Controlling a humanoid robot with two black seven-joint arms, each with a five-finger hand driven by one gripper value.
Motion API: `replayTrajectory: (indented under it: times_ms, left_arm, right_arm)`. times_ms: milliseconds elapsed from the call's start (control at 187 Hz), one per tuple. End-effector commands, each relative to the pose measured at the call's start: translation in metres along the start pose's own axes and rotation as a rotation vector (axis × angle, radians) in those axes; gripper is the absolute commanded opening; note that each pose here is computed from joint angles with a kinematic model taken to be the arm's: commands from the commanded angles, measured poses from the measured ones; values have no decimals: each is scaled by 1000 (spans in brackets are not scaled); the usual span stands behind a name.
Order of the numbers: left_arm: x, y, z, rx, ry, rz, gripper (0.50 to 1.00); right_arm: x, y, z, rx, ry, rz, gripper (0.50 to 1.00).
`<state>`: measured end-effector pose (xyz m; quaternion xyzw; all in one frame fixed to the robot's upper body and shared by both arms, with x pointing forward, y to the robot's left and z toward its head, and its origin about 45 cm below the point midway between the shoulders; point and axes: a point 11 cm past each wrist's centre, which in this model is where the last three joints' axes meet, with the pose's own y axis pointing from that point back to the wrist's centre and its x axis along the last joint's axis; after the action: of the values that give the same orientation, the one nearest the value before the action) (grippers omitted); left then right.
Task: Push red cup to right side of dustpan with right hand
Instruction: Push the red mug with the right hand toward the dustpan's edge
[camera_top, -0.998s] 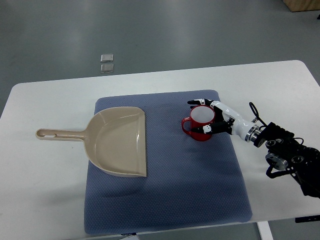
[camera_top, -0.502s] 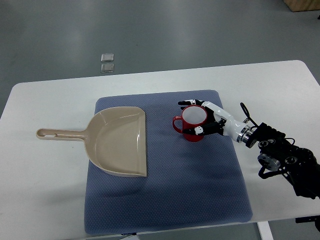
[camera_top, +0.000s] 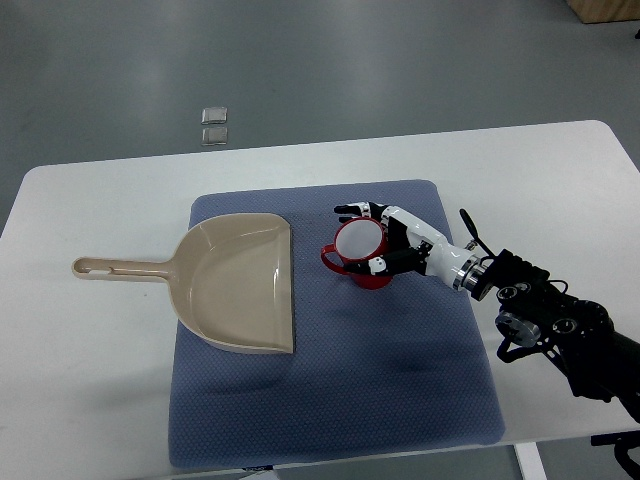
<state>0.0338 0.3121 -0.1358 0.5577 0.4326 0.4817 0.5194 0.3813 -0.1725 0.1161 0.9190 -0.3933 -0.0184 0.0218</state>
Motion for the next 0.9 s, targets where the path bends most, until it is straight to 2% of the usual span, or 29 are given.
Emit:
replayTrajectory:
  times_ms: [0, 897]
  left_arm:
    - [0, 0, 0, -1, 0, 0, 1000]
    - [0, 0, 0, -2, 1, -1, 1000]
  right_arm:
    - [-6, -4, 0, 5, -5, -8, 932]
    - [-53, -26, 0, 55, -77, -60, 932]
